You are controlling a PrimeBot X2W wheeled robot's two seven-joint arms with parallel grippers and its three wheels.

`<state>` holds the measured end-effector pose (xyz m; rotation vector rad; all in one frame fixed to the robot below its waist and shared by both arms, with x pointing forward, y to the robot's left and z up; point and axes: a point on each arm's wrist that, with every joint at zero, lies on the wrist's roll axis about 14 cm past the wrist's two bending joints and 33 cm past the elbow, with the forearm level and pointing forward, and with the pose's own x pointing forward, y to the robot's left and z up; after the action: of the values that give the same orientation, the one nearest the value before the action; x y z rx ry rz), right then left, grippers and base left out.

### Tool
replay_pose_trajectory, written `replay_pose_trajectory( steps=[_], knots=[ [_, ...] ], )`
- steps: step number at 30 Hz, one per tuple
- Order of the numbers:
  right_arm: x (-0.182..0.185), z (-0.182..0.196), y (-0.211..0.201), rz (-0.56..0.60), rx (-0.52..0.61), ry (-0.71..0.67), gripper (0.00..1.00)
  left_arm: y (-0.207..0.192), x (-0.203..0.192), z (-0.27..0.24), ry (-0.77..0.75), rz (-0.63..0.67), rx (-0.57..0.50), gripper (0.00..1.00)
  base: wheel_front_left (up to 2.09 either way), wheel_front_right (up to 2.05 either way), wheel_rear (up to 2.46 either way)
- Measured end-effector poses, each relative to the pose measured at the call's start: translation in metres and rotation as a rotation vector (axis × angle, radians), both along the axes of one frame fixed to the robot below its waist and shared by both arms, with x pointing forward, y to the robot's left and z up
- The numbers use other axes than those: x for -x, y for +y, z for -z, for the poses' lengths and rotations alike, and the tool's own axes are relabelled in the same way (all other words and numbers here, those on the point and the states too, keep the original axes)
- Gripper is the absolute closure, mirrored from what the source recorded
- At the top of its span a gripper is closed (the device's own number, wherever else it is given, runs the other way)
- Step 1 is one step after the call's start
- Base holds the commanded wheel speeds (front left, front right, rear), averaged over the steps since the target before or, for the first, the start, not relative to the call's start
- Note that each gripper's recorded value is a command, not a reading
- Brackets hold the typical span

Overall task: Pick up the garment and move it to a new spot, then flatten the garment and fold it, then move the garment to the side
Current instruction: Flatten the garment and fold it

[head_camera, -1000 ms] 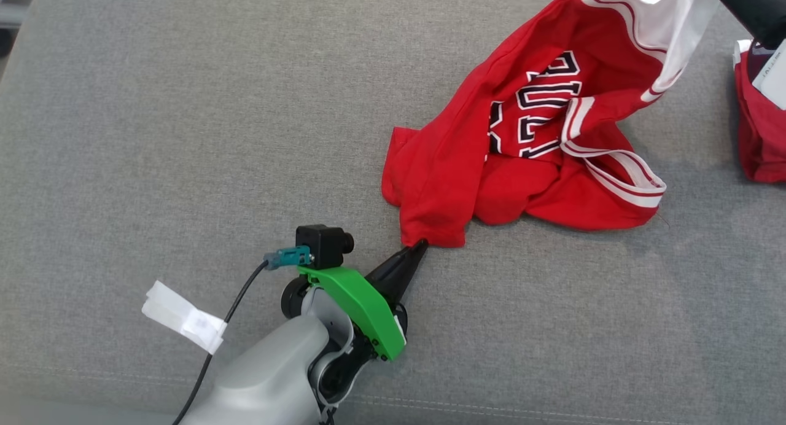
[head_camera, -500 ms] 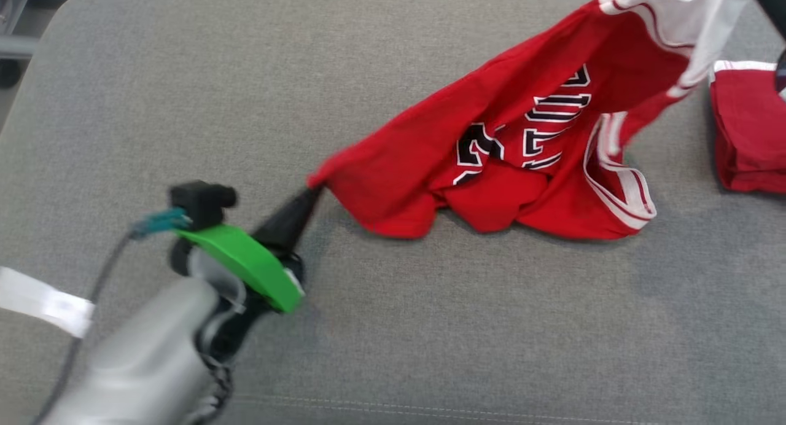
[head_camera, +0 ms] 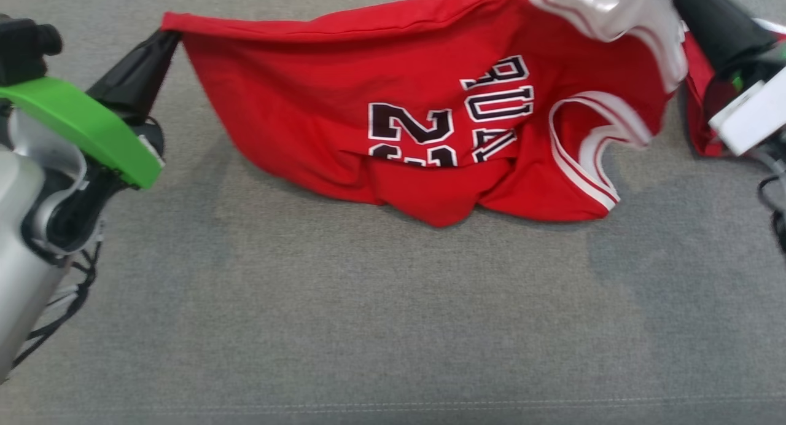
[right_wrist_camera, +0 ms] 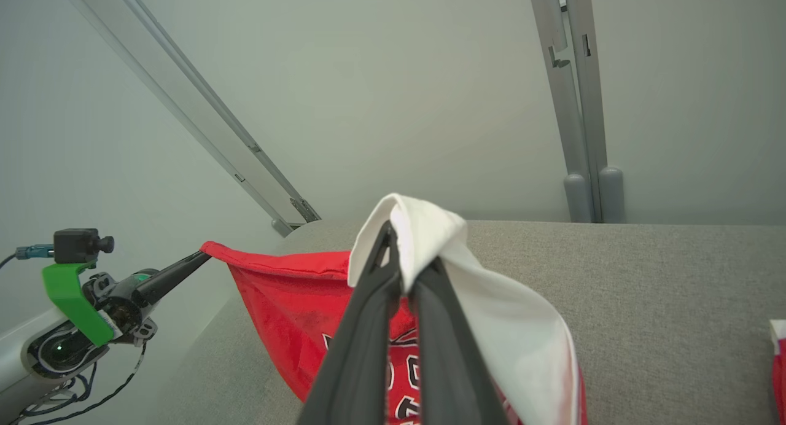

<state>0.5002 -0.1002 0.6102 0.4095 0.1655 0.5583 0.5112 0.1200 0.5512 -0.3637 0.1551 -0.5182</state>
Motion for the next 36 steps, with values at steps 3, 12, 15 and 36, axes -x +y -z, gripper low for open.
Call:
replay_pose_trajectory(
  steps=[3,12,15,36],
  knots=[
    [0.010,0.032,0.000,0.021,-0.038,0.083,1.00,0.008,-0.007,0.017,0.048,-0.003,-0.031,1.00,0.00,0.00,0.00],
    [0.057,0.132,-0.053,0.242,-0.083,0.343,1.00,-0.001,0.024,0.103,0.286,-0.011,0.080,1.00,0.00,0.00,0.00],
    [0.079,0.161,-0.067,0.317,-0.089,0.428,1.00,-0.002,0.043,0.129,0.352,-0.023,0.088,1.00,0.00,0.00,0.00],
    [0.166,0.222,-0.016,0.026,0.266,0.471,1.00,-0.016,0.126,0.148,0.487,-0.056,0.224,1.00,0.00,0.00,0.00]
  ],
)
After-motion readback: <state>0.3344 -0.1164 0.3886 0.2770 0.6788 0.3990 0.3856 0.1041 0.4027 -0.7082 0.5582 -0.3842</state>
